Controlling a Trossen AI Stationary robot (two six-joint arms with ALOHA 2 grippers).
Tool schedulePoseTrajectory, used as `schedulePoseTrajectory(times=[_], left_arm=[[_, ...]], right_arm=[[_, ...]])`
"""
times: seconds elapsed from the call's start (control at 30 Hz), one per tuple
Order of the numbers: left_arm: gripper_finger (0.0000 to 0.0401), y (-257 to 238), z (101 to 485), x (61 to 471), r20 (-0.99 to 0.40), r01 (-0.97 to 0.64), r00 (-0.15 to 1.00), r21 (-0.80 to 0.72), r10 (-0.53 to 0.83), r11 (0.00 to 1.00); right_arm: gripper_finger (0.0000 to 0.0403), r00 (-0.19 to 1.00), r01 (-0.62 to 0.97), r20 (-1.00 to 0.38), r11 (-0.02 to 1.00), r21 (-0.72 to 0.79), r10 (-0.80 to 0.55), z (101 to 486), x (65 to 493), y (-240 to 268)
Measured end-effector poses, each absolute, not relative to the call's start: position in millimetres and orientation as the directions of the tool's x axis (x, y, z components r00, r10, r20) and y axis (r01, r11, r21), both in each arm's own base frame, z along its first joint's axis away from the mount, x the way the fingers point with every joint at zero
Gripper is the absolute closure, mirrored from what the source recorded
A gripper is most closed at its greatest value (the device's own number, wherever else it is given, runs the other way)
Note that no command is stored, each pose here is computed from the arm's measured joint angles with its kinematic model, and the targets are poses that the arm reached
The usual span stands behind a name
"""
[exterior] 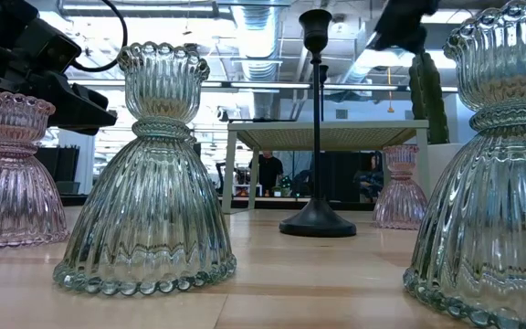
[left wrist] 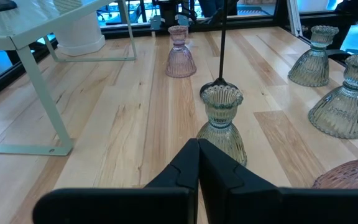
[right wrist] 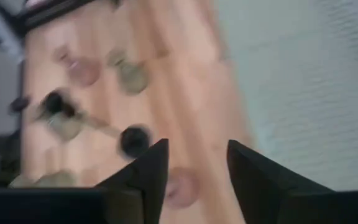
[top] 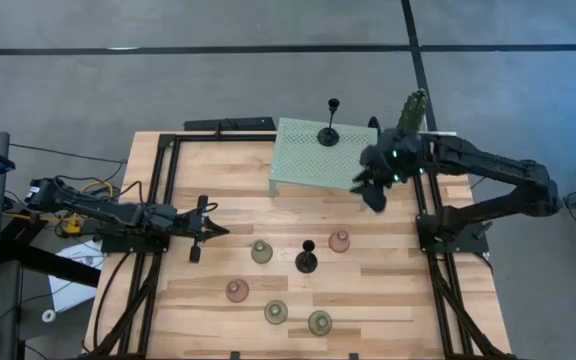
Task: Pick & Place candle stick holders
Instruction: Put the black candle holder on the shelf
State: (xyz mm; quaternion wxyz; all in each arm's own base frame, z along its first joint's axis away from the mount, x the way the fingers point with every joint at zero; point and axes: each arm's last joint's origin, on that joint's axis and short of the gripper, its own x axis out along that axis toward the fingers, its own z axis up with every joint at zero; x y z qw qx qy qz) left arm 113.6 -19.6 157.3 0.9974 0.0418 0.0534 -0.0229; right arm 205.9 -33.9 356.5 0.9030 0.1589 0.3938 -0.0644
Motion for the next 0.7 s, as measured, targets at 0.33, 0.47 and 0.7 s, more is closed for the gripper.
schedulePoseTrajectory(times=[0.33, 0.47, 0.7], left_arm=[[0.0395, -20, 158, 114, -0.104, 0.05, 0.994, 0.08, -0.042, 0.995], [0.0395, -20, 158, 114, -0.102, 0.05, 0.994, 0.08, -0.042, 0.996], [0.0395, -20, 158, 114, -0.098, 0.05, 0.994, 0.079, -0.042, 0.996]], right_arm=[[0.0392, 0.659, 0.1, -0.752, 0.994, 0.049, -0.029, 344, 207, 40], [0.0393, 0.685, 0.127, -0.715, 0.99, -0.068, -0.137, 324, 205, 63], [0.0401, 0.787, 0.113, -0.606, 0.993, -0.041, -0.115, 276, 214, 84]])
